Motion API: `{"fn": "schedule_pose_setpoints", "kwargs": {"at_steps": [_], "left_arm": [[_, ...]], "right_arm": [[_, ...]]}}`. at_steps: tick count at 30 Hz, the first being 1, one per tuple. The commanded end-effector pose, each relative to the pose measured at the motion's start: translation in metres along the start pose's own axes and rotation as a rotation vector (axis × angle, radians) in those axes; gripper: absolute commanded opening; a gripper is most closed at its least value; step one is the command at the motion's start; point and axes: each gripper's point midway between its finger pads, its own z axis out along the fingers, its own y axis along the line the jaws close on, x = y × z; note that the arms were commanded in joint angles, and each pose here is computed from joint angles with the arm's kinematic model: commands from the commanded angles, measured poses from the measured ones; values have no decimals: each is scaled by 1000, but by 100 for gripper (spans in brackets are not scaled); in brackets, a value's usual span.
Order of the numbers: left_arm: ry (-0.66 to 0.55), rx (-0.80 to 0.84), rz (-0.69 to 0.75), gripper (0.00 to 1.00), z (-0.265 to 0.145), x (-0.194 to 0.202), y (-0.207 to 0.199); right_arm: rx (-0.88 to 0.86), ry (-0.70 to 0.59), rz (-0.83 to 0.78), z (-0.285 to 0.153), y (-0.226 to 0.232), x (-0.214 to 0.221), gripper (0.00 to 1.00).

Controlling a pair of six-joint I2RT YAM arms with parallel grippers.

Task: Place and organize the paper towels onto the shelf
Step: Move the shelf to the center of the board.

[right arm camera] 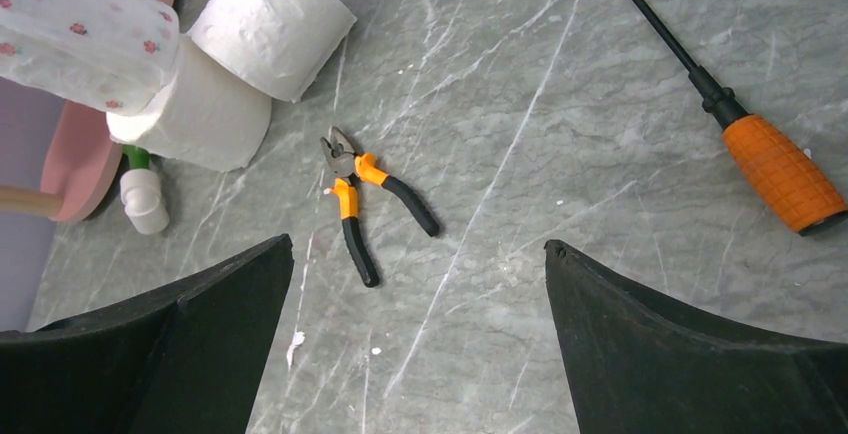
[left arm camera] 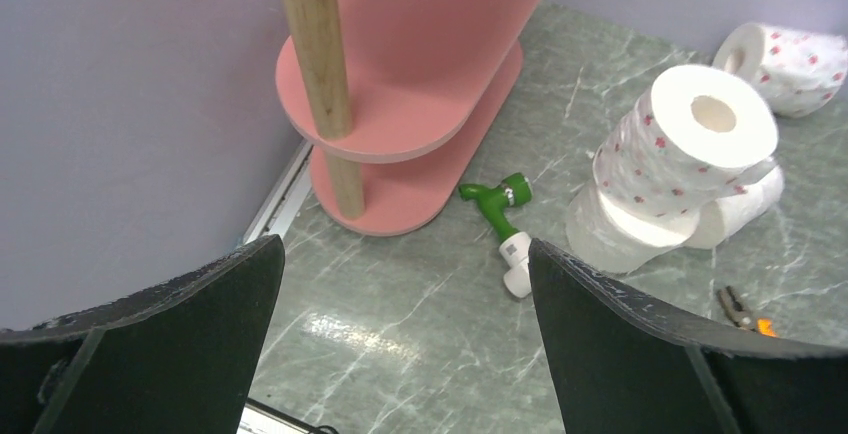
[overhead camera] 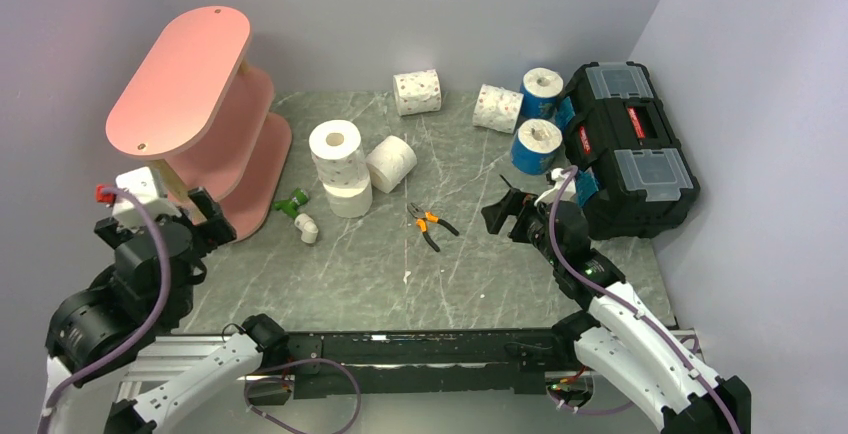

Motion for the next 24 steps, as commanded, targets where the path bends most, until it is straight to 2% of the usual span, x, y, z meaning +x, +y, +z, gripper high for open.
{"fn": "schedule_pose_setpoints", "kwargs": {"at_steps": [1, 7, 12, 18, 24], "left_arm": [[76, -32, 128, 99, 15, 20, -15], [140, 76, 156, 99, 40, 42, -63], [193, 141, 59, 99, 66, 52, -75], [212, 5, 76, 99, 80, 61, -46], [120, -160, 138, 99, 74, 53, -5]], "right_arm": [[-69, -51, 18, -2, 16, -14, 99], [-97, -51, 27, 0, 21, -14, 99], [-116, -31, 27, 2, 26, -12, 99], [-107, -37, 21, 2, 22, -10, 99], [-122, -27, 24, 4, 23, -4, 99]]}}
